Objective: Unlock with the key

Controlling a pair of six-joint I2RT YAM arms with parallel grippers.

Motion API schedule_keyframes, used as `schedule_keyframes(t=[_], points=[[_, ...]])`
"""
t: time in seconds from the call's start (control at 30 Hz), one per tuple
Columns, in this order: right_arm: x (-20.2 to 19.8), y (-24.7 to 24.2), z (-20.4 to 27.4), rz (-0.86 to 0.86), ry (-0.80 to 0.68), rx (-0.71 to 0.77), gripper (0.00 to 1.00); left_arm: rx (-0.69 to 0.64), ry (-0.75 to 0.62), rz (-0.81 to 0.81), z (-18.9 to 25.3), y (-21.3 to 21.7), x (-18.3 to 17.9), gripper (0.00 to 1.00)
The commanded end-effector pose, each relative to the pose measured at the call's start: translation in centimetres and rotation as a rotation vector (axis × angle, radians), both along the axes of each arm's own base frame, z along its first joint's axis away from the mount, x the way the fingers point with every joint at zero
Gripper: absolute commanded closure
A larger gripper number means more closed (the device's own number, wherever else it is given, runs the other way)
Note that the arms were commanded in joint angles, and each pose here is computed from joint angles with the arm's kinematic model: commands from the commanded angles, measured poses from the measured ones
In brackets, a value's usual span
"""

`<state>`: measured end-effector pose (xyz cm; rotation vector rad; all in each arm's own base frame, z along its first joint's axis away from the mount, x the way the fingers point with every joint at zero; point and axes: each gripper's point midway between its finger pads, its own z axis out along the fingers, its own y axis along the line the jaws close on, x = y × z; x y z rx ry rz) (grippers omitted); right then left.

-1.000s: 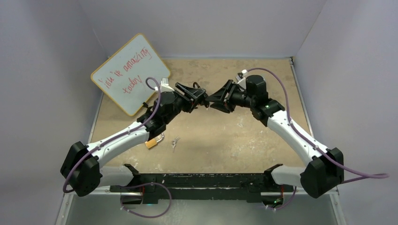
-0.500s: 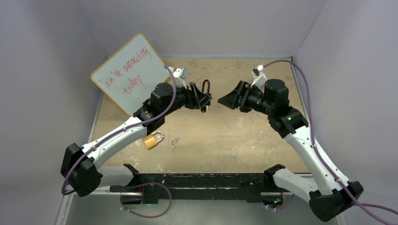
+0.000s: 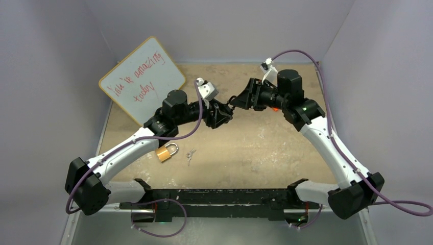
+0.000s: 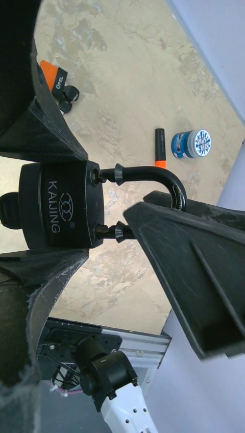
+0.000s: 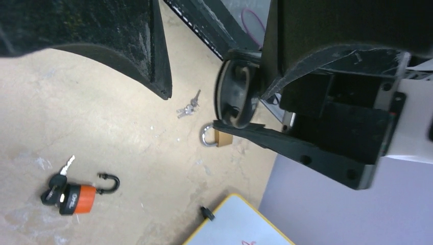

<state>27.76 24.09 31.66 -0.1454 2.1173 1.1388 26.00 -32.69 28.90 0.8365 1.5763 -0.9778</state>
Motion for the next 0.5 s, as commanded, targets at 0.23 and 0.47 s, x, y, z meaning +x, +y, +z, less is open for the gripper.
schedule_keyframes(t=[0.23,0.47], points=[[0.5,-1.3,-3.7,-0.062,0.111,-0.119,0.71,-0.093,-0.198,-0.086,5.7,-0.3,-1.3,1.00],[1.0,-2.2,-4.6,-0.060,-0.053,-0.168,0.83,-0.068,-0.116,-0.307,5.6,-1.6,-4.2,1.00]])
